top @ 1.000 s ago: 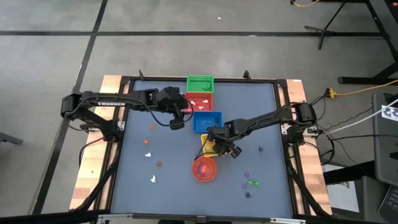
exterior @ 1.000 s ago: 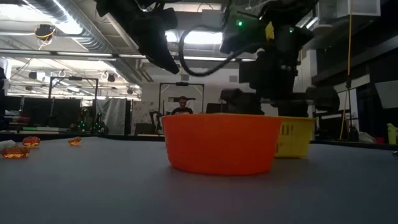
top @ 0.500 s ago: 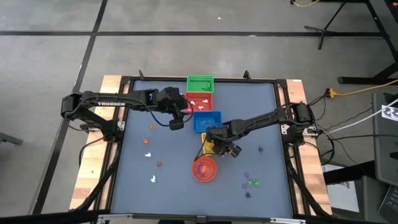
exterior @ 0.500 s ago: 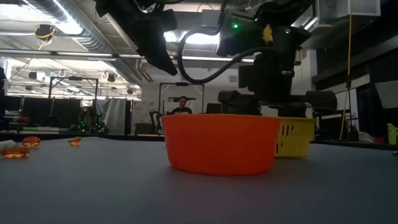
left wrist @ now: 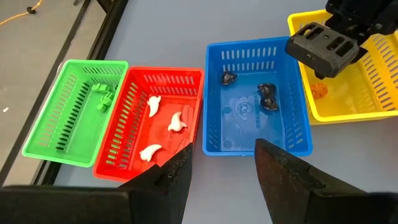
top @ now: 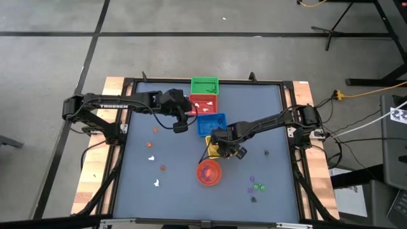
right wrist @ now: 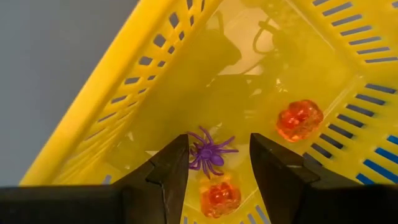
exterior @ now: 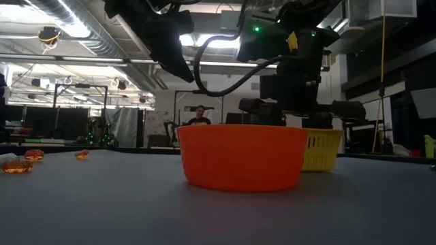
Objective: Sort Halloween decoration
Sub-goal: Put the purple spider toy into the orange bin
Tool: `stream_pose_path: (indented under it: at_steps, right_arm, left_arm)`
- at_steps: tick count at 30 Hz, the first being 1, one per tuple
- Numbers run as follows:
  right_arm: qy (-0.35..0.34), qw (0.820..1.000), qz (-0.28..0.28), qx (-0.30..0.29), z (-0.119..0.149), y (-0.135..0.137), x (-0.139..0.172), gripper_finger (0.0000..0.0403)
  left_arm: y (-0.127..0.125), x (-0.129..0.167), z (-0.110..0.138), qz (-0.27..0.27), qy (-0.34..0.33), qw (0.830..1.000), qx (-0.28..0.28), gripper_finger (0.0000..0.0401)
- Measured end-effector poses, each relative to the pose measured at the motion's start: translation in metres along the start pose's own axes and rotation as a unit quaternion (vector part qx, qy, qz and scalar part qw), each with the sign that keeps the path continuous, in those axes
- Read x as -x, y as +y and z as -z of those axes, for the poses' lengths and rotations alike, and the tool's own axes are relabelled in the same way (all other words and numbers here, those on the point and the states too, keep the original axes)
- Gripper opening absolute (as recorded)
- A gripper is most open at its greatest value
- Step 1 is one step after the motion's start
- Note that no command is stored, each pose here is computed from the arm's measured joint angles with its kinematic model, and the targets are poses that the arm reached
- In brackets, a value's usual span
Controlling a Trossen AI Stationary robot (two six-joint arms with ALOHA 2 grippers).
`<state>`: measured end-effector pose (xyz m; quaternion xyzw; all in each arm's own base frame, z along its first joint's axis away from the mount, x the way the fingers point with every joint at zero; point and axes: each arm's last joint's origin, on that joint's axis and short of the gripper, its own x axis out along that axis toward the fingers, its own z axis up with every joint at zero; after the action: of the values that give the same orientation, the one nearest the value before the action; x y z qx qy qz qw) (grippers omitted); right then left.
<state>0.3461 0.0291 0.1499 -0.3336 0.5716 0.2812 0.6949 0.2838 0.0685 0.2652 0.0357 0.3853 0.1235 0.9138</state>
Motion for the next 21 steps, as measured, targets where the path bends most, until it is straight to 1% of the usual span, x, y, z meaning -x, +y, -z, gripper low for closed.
stream_pose_path:
  at_steps: [12,15,21]
  right_arm:
    - [0.000,1.000,-0.004,-0.001,-0.0002,0.0000,-0.0016,0.0167]
    - [0.007,1.000,-0.013,-0.002,0.0000,0.0004,-0.0064,0.0149]
    - [0.009,1.000,-0.018,-0.001,0.0003,0.0010,-0.0078,0.0092]
  left_arm:
    - [0.0000,0.0000,0.0000,0.000,0.000,1.000,0.000,0.0157]
    - [0.0000,0.0000,0.0000,0.000,0.000,1.000,0.000,0.0157]
    - [0.0000,0.0000,0.0000,0.000,0.000,1.000,0.000,0.0157]
